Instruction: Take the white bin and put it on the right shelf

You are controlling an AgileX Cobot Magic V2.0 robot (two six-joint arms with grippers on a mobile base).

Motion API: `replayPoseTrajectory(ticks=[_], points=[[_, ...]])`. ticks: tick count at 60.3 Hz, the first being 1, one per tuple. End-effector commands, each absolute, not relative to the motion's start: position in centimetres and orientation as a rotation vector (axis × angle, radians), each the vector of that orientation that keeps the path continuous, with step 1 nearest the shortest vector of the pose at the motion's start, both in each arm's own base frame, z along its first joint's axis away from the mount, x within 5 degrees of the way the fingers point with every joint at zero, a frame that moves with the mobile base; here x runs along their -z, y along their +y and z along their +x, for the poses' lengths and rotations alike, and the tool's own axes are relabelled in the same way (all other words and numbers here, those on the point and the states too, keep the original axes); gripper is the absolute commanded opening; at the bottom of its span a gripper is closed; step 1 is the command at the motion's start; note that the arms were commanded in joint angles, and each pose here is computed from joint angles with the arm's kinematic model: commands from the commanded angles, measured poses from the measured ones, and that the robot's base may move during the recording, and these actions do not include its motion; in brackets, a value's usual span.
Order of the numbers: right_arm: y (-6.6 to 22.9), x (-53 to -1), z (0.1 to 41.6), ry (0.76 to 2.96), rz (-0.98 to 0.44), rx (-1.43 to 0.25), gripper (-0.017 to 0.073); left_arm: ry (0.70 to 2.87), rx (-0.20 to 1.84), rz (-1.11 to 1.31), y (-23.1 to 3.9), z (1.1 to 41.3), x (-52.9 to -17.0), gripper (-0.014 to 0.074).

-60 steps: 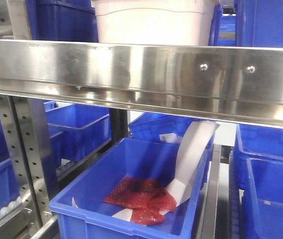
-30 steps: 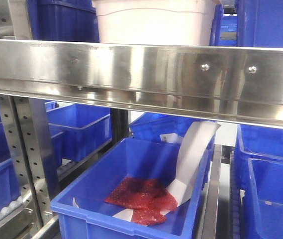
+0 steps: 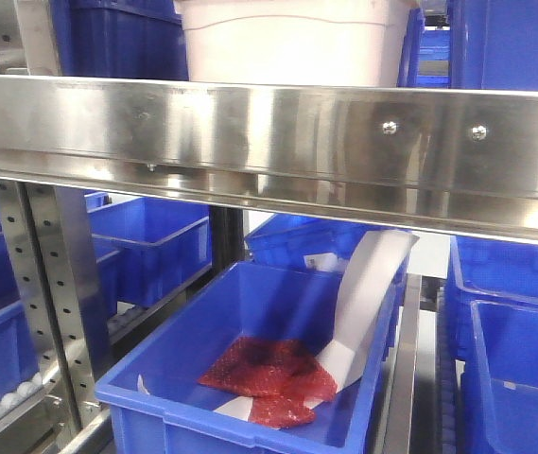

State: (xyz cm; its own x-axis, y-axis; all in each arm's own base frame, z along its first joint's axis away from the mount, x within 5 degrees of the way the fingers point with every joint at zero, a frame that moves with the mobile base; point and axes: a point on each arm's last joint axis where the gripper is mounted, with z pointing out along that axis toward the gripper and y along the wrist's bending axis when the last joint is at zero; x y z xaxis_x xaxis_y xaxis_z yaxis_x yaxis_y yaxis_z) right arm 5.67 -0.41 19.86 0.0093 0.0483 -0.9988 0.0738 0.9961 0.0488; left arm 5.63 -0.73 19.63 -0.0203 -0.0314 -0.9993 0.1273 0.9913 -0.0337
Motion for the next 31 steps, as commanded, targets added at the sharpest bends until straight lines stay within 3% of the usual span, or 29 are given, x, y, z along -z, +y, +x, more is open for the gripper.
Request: replayPoseTrajectory(ticks=[1,31], points=[[-0.47,-20.68,5.47,1.465,0.083,0.046,0.0037,1.49,0.14,0.066,-0.73,5.53,-20.5,-0.0118],[-0.47,-20.68,5.47,1.465,0.083,0.046,0.0037,1.49,0.14,0.066,-0.73,5.53,-20.5,-0.0118]])
